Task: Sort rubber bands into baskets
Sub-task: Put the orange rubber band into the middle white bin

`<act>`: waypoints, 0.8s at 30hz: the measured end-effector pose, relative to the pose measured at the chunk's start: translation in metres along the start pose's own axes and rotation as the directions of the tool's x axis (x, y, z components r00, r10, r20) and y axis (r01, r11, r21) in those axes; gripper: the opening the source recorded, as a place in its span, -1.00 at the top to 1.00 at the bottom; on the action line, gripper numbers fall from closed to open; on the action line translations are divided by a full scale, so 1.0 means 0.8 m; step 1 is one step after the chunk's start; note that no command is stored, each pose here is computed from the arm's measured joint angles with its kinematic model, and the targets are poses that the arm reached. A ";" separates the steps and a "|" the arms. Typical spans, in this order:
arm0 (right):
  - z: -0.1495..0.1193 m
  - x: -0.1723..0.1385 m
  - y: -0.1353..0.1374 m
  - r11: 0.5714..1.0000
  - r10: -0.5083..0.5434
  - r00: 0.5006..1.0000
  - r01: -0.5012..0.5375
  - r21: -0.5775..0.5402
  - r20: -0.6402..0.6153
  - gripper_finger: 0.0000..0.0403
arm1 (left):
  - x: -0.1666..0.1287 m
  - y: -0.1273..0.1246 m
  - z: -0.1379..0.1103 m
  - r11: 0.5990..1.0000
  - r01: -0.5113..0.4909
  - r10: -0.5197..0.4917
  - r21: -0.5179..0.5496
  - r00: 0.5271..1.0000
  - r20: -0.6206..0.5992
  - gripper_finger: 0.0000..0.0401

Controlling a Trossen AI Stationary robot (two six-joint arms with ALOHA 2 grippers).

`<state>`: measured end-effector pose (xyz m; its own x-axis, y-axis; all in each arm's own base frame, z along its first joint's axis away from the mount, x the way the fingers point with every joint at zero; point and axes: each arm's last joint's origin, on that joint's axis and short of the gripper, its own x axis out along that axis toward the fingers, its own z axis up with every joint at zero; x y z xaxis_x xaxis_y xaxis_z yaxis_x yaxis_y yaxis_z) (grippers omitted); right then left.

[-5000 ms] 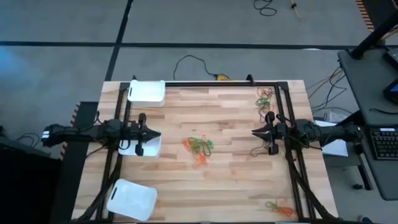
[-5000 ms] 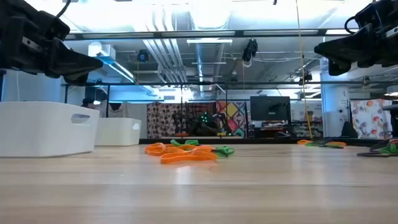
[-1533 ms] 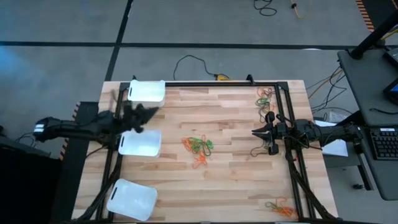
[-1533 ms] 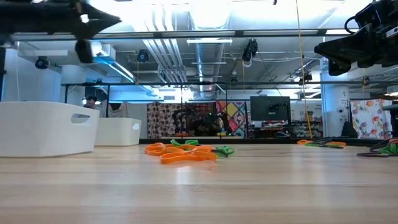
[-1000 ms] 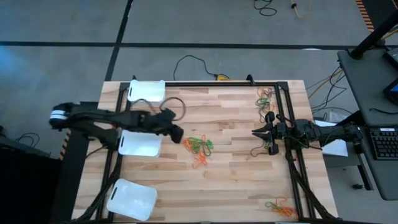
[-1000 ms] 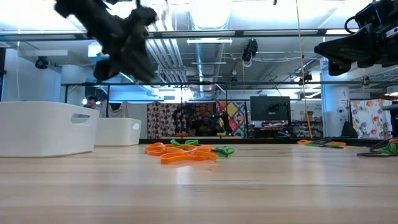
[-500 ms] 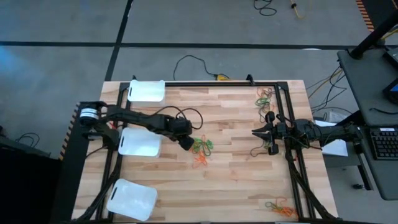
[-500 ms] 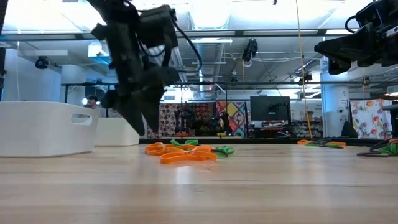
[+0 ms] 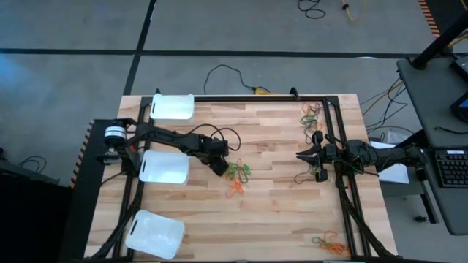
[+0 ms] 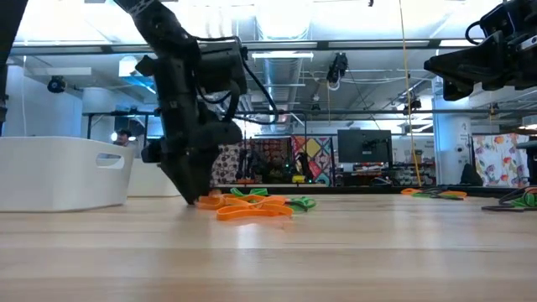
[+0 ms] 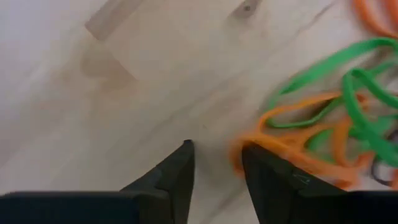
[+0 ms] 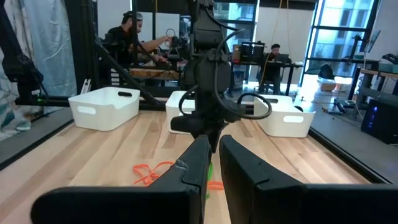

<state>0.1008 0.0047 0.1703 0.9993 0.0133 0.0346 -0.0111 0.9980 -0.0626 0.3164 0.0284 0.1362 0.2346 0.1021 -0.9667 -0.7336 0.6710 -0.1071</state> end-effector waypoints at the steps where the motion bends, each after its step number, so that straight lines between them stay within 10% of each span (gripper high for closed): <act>1: 0.000 0.000 0.000 1.000 0.000 1.000 0.000 0.000 0.000 0.83 | 0.003 0.000 0.000 1.000 -0.004 0.004 0.004 1.000 -0.004 0.45; 15: 0.000 0.000 0.000 0.997 -0.001 1.000 0.001 0.080 0.001 0.83 | -0.003 -0.011 0.010 0.999 0.024 -0.023 0.037 1.000 -0.013 0.96; 24: 0.005 0.000 -0.001 0.982 -0.009 0.999 0.002 0.188 0.038 0.83 | -0.113 -0.009 0.012 0.998 0.027 -0.027 0.060 1.000 -0.007 1.00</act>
<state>0.1006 0.0045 0.1741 0.9973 0.0066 0.0733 -0.0159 0.9918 0.1266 0.3069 0.0213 0.2264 0.2500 0.0791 -0.9650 -0.6871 0.7167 -0.1193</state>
